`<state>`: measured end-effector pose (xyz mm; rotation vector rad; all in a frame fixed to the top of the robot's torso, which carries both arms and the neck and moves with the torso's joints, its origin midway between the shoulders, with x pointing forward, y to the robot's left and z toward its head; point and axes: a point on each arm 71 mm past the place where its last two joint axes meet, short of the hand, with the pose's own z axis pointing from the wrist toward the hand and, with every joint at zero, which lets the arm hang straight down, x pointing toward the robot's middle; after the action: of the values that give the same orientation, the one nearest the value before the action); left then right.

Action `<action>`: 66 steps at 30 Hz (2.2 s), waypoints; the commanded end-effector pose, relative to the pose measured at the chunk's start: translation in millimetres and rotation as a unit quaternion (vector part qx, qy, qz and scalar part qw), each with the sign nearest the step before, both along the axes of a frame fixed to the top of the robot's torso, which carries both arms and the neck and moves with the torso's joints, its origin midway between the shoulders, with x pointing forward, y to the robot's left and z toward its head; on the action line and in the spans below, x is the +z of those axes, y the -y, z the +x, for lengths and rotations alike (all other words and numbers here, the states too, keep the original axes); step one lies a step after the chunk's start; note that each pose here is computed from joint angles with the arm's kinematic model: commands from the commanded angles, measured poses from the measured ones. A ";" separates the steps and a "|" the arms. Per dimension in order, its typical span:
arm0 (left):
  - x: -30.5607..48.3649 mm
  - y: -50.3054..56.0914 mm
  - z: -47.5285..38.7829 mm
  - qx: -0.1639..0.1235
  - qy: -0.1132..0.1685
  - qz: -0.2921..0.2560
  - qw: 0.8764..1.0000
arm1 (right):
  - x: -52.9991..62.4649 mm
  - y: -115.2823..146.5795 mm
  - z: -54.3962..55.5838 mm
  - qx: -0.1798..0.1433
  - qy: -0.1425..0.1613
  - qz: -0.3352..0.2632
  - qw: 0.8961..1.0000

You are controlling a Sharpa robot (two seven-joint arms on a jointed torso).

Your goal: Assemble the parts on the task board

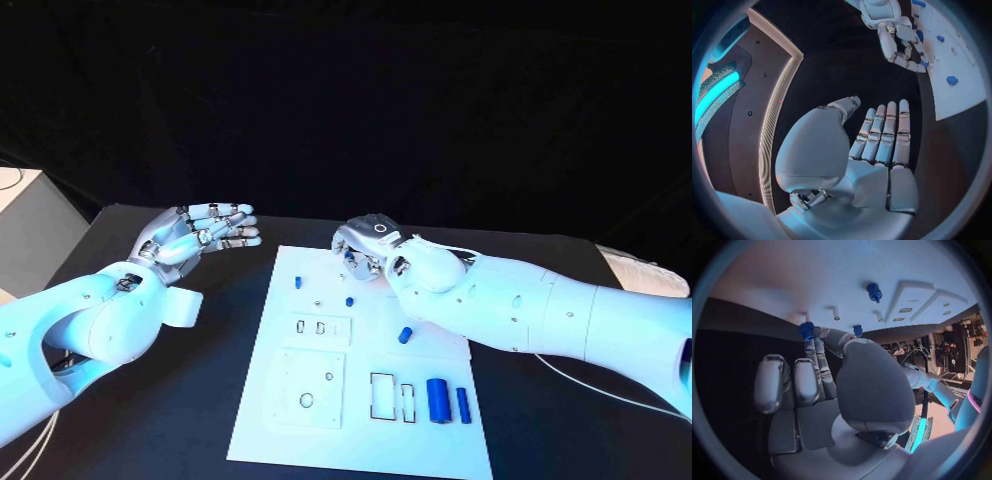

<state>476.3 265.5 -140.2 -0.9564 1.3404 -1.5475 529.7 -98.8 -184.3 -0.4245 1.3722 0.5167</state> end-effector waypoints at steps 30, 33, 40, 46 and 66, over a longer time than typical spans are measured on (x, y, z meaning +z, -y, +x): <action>0.9 2.7 -0.4 -0.013 0.003 -0.002 1.000 | -2.9 -4.3 -2.7 0.008 -0.013 -0.004 1.000; 1.0 2.8 -0.4 -0.013 0.003 -0.002 1.000 | -3.2 -4.3 -2.1 0.008 -0.013 -0.005 1.000; 1.0 3.3 -0.5 -0.014 0.002 -0.002 1.000 | -4.3 -4.4 -0.4 0.008 -0.013 -0.005 1.000; 0.9 3.1 -0.5 -0.014 0.001 -0.001 1.000 | -5.2 -3.5 0.9 0.007 -0.014 -0.007 1.000; 0.6 3.1 -0.4 -0.015 0.000 -0.001 1.000 | -2.4 -3.8 -4.0 0.020 0.000 0.009 1.000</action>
<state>476.4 264.9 -140.7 -0.9561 1.3516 -1.5505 527.8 -96.1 -188.1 -0.4307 1.3860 0.5414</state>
